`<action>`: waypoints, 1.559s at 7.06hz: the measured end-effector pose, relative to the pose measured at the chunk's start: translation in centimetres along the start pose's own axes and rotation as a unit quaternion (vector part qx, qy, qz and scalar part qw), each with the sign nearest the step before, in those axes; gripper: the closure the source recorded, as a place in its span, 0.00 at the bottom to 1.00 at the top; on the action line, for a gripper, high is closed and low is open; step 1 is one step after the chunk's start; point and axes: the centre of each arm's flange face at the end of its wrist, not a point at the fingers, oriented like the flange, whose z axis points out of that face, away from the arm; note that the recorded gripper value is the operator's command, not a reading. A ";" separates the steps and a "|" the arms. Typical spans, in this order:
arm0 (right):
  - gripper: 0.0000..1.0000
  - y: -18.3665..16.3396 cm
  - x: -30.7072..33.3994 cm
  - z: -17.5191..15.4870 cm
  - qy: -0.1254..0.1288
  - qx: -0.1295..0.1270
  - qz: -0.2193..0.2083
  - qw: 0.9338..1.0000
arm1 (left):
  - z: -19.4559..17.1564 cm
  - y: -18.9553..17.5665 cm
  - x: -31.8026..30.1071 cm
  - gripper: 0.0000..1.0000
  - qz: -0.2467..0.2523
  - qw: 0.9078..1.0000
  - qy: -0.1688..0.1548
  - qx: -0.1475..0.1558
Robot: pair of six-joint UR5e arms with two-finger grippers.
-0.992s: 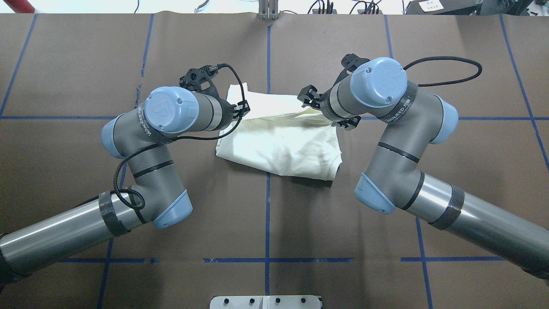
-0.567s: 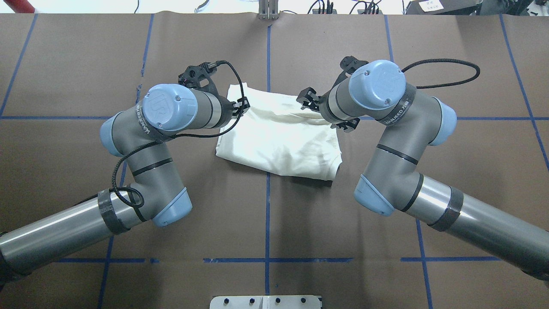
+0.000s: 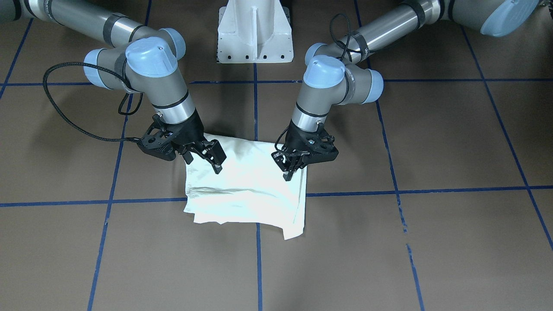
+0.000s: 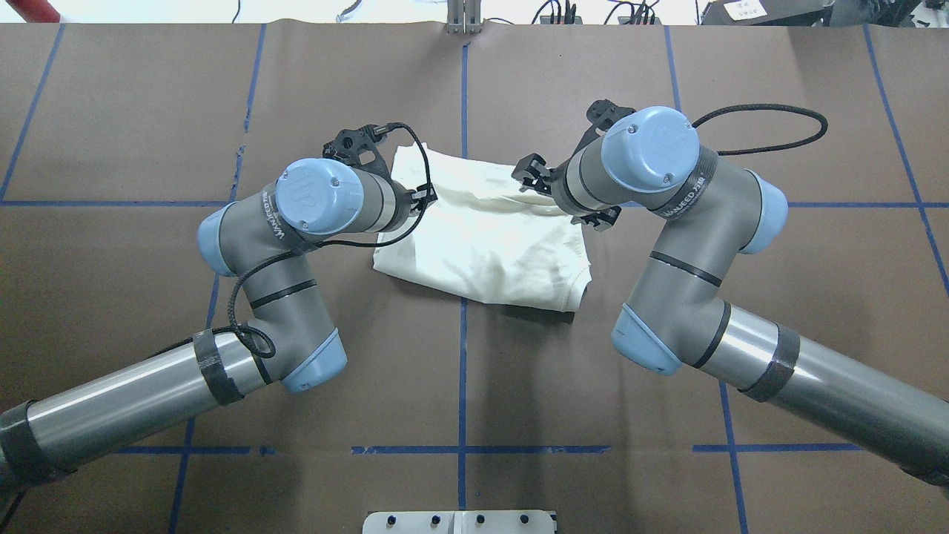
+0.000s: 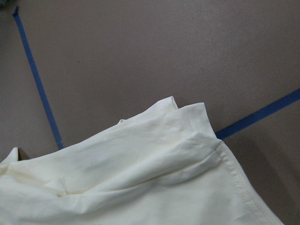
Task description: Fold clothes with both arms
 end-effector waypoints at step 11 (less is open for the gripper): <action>0.00 -0.6 1.9 0.3 0.011 0.002 -0.012 1.000 | -4.9 -22.2 -11.3 1.00 0.104 0.993 0.043 0.033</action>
